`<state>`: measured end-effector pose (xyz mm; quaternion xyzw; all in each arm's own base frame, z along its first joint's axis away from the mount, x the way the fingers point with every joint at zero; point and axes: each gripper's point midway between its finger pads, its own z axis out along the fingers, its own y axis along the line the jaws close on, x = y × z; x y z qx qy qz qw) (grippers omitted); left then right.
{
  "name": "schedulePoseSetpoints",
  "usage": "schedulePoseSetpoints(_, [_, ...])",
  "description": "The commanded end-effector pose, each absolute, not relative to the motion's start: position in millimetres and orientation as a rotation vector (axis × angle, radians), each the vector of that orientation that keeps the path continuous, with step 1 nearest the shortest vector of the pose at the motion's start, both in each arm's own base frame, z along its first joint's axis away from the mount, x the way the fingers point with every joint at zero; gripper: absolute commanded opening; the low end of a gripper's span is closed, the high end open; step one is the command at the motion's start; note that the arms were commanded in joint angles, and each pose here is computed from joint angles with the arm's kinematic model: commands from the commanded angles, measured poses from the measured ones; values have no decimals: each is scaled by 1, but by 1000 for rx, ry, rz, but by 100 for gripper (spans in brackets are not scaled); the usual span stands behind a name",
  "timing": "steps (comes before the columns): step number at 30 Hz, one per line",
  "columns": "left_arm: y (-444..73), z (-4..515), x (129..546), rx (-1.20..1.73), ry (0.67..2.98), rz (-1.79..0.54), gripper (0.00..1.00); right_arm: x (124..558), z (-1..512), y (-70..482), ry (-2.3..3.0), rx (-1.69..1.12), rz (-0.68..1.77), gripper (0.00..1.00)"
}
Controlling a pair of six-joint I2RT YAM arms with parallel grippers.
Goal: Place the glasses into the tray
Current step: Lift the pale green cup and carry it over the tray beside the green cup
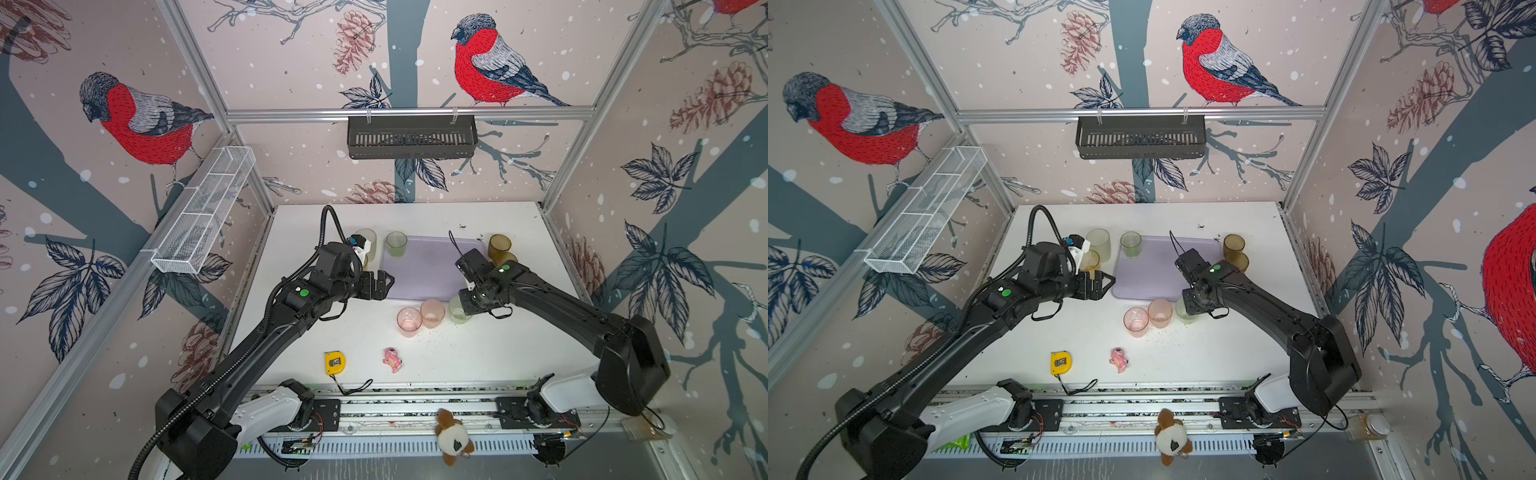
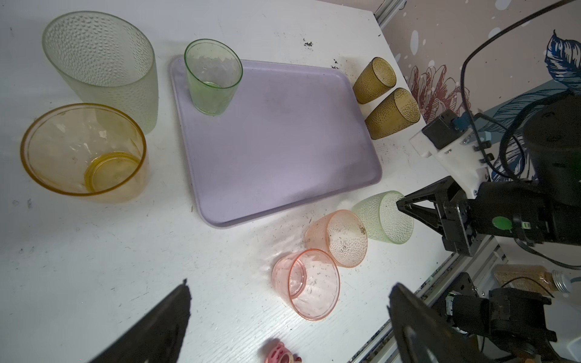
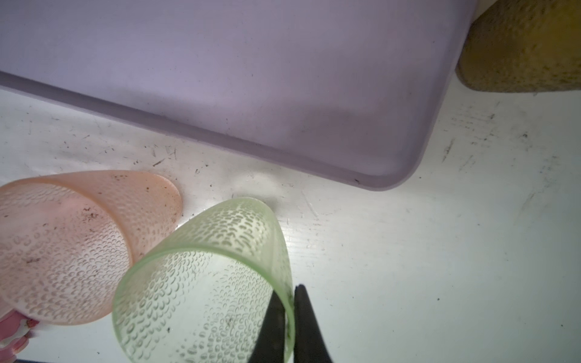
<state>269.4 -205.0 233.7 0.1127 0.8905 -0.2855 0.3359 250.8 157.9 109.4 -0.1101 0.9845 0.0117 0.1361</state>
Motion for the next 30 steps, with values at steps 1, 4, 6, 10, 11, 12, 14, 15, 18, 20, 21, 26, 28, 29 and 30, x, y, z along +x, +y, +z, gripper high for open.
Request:
schedulePoseSetpoints(1, [-206,233,272,304,2300,-743,98,254,118,153,2844,-338,-8,1])
schedulePoseSetpoints(4, [-205,232,272,301,2300,-739,98,260,124,154,2834,-344,-16,1])
schedulePoseSetpoints(6, [-205,232,272,301,2300,-736,98,265,128,155,2828,-353,-23,1])
schedulePoseSetpoints(10, [-203,232,273,299,2301,-725,98,275,134,157,2820,-364,-28,1])
schedulePoseSetpoints(11, [-203,232,273,298,2302,-724,98,277,135,157,2820,-363,-32,1])
schedulePoseSetpoints(12, [-203,231,272,298,2305,-723,98,281,137,157,2818,-363,-36,1])
schedulePoseSetpoints(14, [-202,231,271,296,2308,-719,98,289,141,159,2810,-366,-35,1])
schedulePoseSetpoints(15, [-201,231,272,296,2307,-717,98,293,143,161,2806,-368,-34,1])
schedulePoseSetpoints(18, [-200,230,271,299,2315,-703,98,304,149,163,2796,-377,-38,1])
schedulePoseSetpoints(20, [-198,230,271,297,2319,-691,98,313,153,163,2786,-369,-38,1])
schedulePoseSetpoints(21, [-197,231,270,298,2319,-686,98,318,156,163,2781,-361,-35,1])
schedulePoseSetpoints(26, [-196,228,270,297,2331,-673,98,339,163,169,2765,-359,-29,1])
schedulePoseSetpoints(28, [-196,227,270,300,2333,-673,98,347,163,173,2762,-364,-26,1])
schedulePoseSetpoints(29, [-196,227,270,298,2334,-673,98,350,163,174,2762,-366,-25,1])
schedulePoseSetpoints(30, [-196,226,270,297,2337,-672,98,353,163,175,2762,-369,-23,1])
